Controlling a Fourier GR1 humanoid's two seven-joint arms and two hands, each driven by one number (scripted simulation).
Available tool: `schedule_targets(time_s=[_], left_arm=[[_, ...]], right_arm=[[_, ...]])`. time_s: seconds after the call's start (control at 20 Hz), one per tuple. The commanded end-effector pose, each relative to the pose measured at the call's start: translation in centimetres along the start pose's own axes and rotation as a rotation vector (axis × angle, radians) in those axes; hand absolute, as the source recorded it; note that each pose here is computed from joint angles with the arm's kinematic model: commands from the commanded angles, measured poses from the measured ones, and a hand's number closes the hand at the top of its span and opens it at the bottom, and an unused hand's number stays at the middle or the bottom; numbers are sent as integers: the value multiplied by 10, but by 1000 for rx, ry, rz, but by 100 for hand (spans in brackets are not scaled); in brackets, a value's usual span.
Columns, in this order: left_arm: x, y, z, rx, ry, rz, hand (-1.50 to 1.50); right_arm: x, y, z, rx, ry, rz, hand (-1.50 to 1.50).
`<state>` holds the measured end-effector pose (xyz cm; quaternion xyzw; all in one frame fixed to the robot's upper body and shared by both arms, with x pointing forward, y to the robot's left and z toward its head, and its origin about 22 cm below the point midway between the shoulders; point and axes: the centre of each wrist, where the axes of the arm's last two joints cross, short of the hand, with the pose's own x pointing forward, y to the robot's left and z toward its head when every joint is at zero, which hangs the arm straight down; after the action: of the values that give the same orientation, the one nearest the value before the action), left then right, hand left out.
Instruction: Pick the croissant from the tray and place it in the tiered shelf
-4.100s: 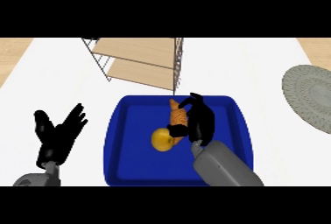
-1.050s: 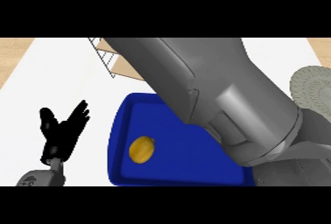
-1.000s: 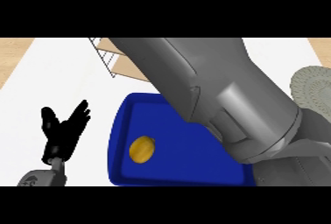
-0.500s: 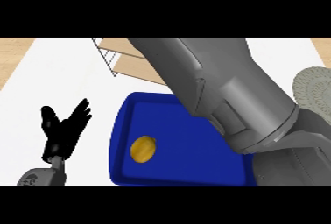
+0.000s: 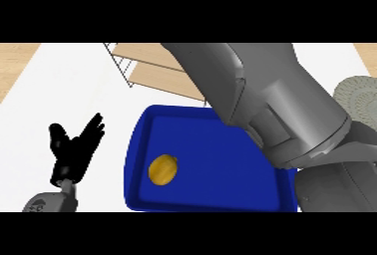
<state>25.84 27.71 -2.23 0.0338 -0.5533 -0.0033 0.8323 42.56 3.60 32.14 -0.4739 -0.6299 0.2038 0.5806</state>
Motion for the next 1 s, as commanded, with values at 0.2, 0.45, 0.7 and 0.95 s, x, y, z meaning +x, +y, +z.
schedule_targets(time_s=[0.2, 0.45, 0.7, 0.95], left_arm=[[0, 2, 1, -9, 35, 8, 0], [1, 3, 2, 2, 35, 18, 0], [-3, 8, 5, 7, 41, 4, 0], [-7, 11, 4, 17, 47, 19, 0]], right_arm=[[3, -4, 0, -85, 79, -193, -150], [-1, -9, -4, -106, 105, -363, -150], [1, -18, -5, -128, 128, -553, -150], [5, -53, -17, -238, 139, -693, -150]])
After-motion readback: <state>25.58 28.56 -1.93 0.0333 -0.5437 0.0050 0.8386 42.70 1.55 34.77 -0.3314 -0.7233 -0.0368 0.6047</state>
